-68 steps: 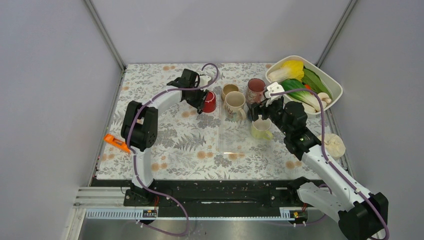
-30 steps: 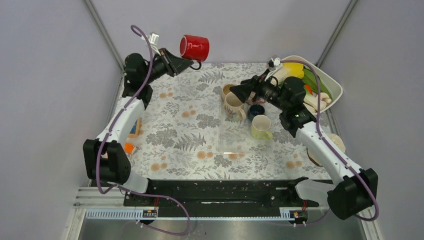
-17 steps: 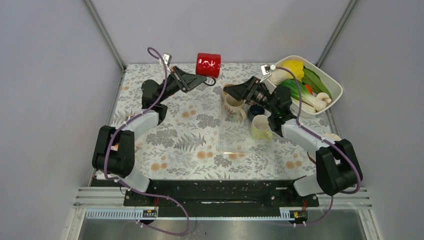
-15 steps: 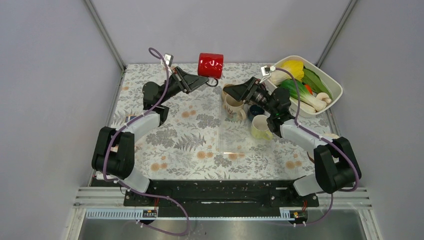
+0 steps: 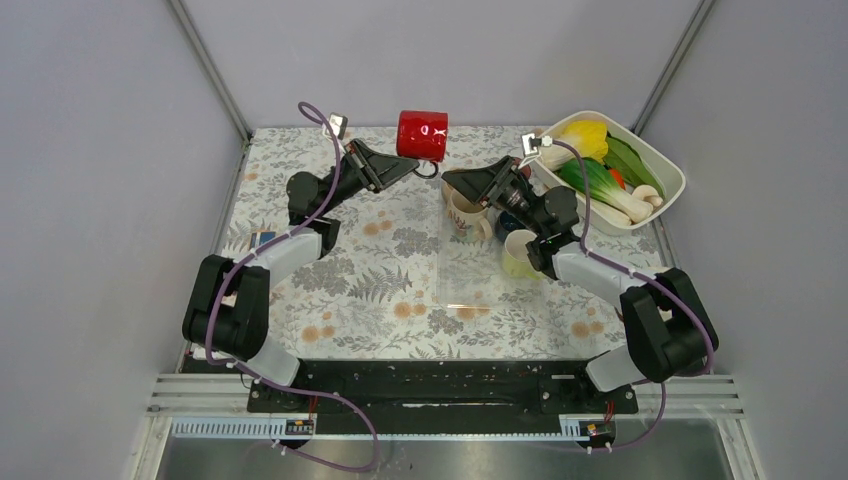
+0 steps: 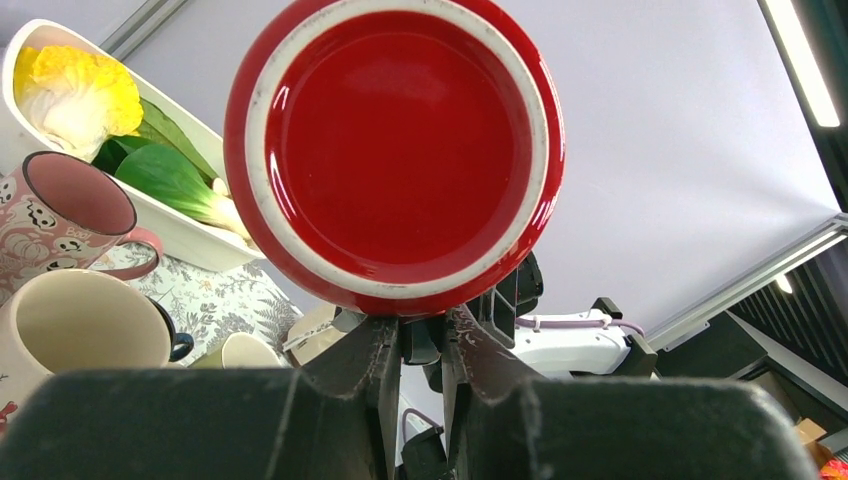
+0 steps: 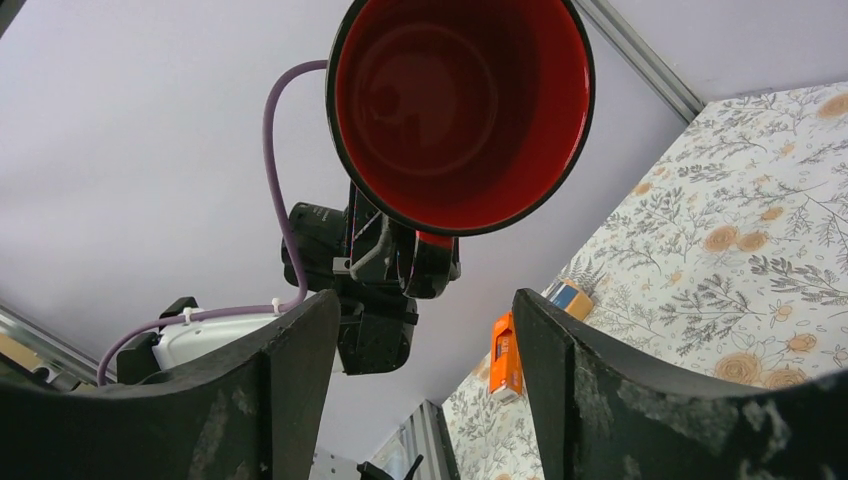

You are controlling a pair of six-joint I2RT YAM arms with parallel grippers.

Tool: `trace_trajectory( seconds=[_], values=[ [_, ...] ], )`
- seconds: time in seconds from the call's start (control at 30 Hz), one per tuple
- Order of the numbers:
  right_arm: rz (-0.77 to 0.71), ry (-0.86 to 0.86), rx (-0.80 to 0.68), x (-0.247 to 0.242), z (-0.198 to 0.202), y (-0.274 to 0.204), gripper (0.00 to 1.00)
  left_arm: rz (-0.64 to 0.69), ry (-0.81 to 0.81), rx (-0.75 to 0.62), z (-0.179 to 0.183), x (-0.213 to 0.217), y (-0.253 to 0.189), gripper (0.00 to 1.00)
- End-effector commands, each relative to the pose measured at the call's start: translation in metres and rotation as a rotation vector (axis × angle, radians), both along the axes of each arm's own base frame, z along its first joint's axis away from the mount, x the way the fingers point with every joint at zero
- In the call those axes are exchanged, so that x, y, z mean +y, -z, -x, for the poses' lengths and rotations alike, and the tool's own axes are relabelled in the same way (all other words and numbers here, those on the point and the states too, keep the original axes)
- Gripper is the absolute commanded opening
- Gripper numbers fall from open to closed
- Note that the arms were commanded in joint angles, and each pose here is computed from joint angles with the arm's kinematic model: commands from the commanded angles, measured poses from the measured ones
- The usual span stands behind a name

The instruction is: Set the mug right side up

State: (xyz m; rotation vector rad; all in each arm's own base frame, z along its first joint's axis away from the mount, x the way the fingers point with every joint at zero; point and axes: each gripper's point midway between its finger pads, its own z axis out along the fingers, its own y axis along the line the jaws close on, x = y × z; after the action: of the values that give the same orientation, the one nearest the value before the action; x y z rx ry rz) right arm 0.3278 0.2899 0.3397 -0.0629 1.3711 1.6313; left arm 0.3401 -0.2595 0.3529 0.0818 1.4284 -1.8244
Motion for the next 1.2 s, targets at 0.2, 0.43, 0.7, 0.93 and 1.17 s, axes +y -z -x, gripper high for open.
trace_trajectory(
  seconds=[0.2, 0.43, 0.7, 0.93, 1.17],
  values=[
    [-0.048, -0.005, -0.008, 0.008, 0.000, -0.004, 0.71, 0.075, -0.017, -0.168, 0.019, -0.001, -0.037, 0.00],
    [-0.069, -0.011, -0.001, 0.009, 0.001, -0.005, 0.69, 0.069, 0.004, -0.157, 0.019, -0.010, -0.029, 0.00],
    [-0.107, -0.032, 0.034, 0.011, 0.001, -0.009, 0.62, 0.047, 0.024, -0.156, 0.021, -0.020, -0.018, 0.00],
    [-0.110, -0.037, 0.047, 0.013, -0.002, -0.007, 0.57, 0.037, 0.054, -0.166, 0.028, -0.027, -0.017, 0.00],
    [-0.127, -0.024, 0.037, 0.006, -0.002, -0.014, 0.51, 0.025, 0.065, -0.177, 0.034, -0.030, -0.013, 0.00]
  ],
)
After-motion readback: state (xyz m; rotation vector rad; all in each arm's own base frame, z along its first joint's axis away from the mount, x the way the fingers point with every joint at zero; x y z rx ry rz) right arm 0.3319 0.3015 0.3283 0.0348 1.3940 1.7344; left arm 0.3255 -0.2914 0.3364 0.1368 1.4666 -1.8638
